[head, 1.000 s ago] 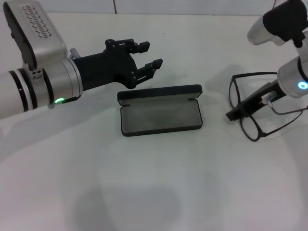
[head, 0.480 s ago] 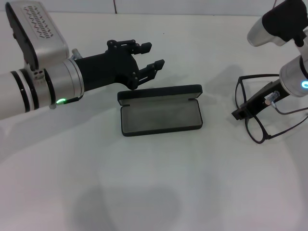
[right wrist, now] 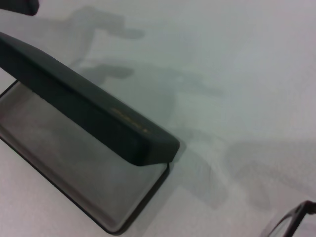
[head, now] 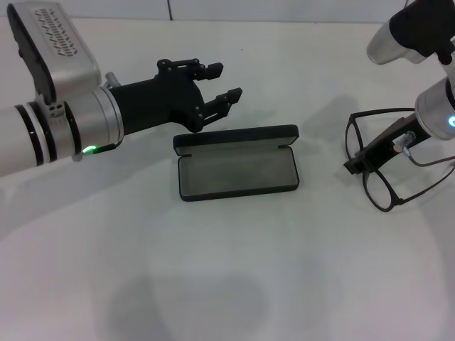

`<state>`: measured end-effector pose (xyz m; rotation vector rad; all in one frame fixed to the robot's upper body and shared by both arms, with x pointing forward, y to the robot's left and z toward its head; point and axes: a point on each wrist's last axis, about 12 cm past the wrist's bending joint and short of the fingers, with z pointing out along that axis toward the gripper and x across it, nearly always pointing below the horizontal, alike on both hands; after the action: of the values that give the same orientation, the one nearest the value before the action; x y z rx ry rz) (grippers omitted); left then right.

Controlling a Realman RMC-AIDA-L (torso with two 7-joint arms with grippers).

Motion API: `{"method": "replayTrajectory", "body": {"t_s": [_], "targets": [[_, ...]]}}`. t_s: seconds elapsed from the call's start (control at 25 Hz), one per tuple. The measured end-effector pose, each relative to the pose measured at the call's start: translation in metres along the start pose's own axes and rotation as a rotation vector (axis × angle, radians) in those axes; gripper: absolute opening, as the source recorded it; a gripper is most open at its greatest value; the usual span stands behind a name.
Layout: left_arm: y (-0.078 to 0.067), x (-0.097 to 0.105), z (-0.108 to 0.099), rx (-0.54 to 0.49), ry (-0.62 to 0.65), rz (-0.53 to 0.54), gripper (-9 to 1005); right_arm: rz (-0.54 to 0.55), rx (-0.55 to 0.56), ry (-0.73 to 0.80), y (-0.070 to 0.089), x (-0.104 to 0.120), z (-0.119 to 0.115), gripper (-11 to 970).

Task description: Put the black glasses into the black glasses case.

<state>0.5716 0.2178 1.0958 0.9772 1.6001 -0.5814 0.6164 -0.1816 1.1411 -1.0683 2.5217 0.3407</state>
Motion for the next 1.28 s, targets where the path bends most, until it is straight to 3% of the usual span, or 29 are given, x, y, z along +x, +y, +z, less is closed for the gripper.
{"method": "replayTrajectory", "body": {"t_s": [0.44,0.64,0.96,1.12,1.28], "targets": [[0.002,-0.002,0.000,-0.001,-0.001,-0.018,487,-0.001,0.023,0.014,-0.003,0.006,-0.007,176],[0.001,-0.002,0.000,0.001,-0.006,-0.024,487,-0.026,0.044,-0.015,-0.006,0.012,-0.019,146],[0.000,-0.010,0.002,0.051,-0.032,-0.142,488,-0.053,-0.005,-0.185,-0.018,0.026,-0.053,112],[-0.008,-0.017,-0.003,0.145,-0.090,-0.159,488,-0.175,-0.083,-0.374,-0.016,0.037,-0.071,115],[-0.013,-0.028,-0.007,0.236,-0.189,-0.175,488,-0.408,-0.155,-0.565,-0.009,0.053,-0.074,118]]}}
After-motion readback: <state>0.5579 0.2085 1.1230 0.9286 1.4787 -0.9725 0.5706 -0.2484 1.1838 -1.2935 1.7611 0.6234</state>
